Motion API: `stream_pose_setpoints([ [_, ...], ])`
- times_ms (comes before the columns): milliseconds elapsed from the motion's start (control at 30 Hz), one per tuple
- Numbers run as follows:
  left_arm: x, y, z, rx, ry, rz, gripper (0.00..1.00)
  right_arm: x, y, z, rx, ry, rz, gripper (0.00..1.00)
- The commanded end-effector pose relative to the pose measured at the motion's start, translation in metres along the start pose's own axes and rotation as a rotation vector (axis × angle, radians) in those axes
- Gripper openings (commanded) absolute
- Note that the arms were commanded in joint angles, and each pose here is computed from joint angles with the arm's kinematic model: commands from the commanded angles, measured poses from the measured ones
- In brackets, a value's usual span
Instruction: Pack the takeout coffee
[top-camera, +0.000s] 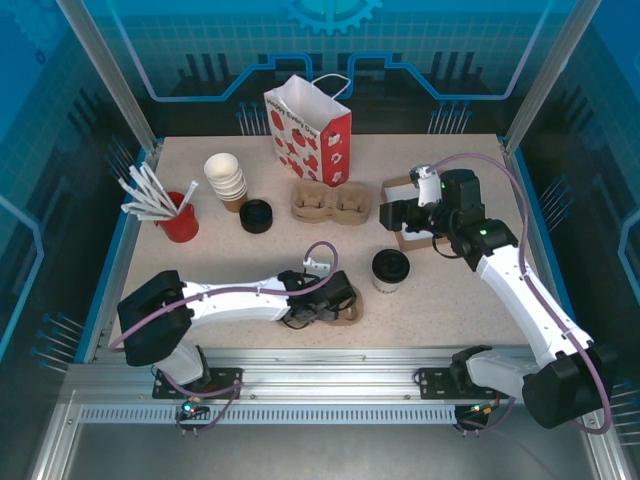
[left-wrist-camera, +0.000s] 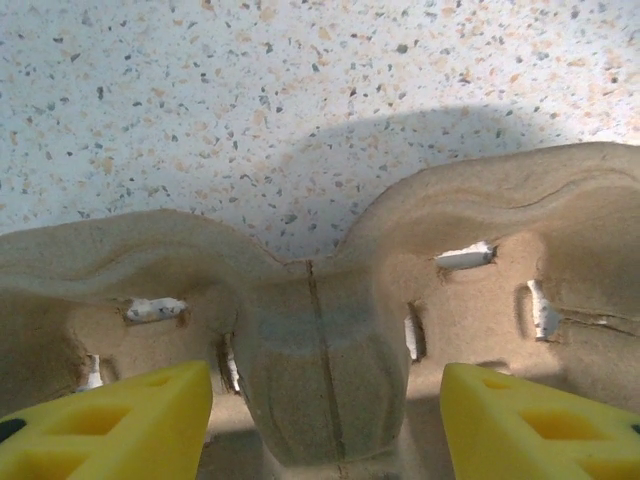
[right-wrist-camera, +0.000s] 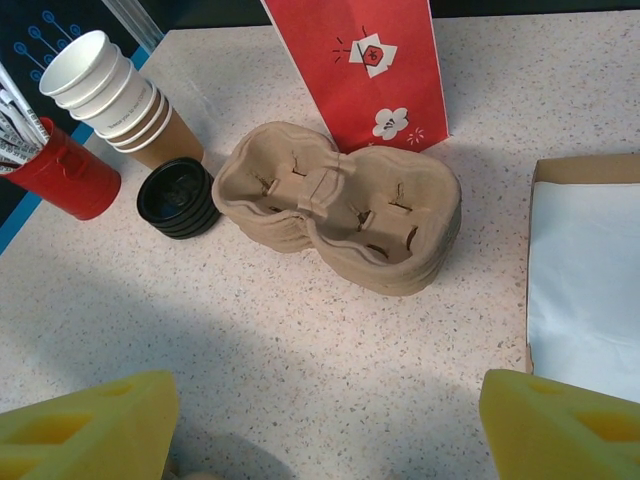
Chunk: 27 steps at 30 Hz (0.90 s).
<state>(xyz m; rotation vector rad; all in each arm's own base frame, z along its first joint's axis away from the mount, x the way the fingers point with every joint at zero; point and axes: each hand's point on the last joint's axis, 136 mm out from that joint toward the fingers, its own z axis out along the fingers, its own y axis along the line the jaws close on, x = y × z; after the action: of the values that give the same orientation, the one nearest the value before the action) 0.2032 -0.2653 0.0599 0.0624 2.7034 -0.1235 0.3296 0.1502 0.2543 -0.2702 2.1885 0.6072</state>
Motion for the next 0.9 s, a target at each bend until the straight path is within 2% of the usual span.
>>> stream_pose_setpoints([
  [0, -0.028, -0.007, -0.033, 0.067, -0.063, 0.028, 0.66, 0.0, 0.005, -0.004, 0.003, 0.003, -0.028, 0.81],
  [167, -0.098, 0.014, -0.079, 0.186, -0.2, -0.004, 0.69, -0.013, 0.022, 0.003, -0.03, -0.012, -0.059, 0.81],
  [267, -0.158, 0.037, -0.107, 0.286, -0.314, -0.094, 0.69, -0.026, 0.037, 0.009, -0.047, -0.049, -0.091, 0.81],
  [400, -0.238, 0.066, -0.126, 0.36, -0.407, -0.212, 0.69, -0.041, 0.045, 0.017, -0.054, -0.076, -0.096, 0.82],
  [500, -0.29, 0.068, -0.128, 0.334, -0.447, -0.212, 0.7, -0.049, 0.052, 0.025, -0.06, -0.068, -0.105, 0.82],
  [600, -0.332, 0.066, -0.113, 0.289, -0.455, -0.226, 0.71, -0.05, 0.053, 0.028, -0.052, -0.071, -0.118, 0.82],
  [767, -0.387, 0.063, -0.089, 0.231, -0.486, -0.255, 0.74, -0.042, 0.048, 0.027, -0.039, -0.058, -0.124, 0.82],
  [867, -0.408, 0.067, -0.073, 0.207, -0.483, -0.305, 0.74, -0.04, 0.048, 0.025, -0.043, -0.056, -0.128, 0.82],
])
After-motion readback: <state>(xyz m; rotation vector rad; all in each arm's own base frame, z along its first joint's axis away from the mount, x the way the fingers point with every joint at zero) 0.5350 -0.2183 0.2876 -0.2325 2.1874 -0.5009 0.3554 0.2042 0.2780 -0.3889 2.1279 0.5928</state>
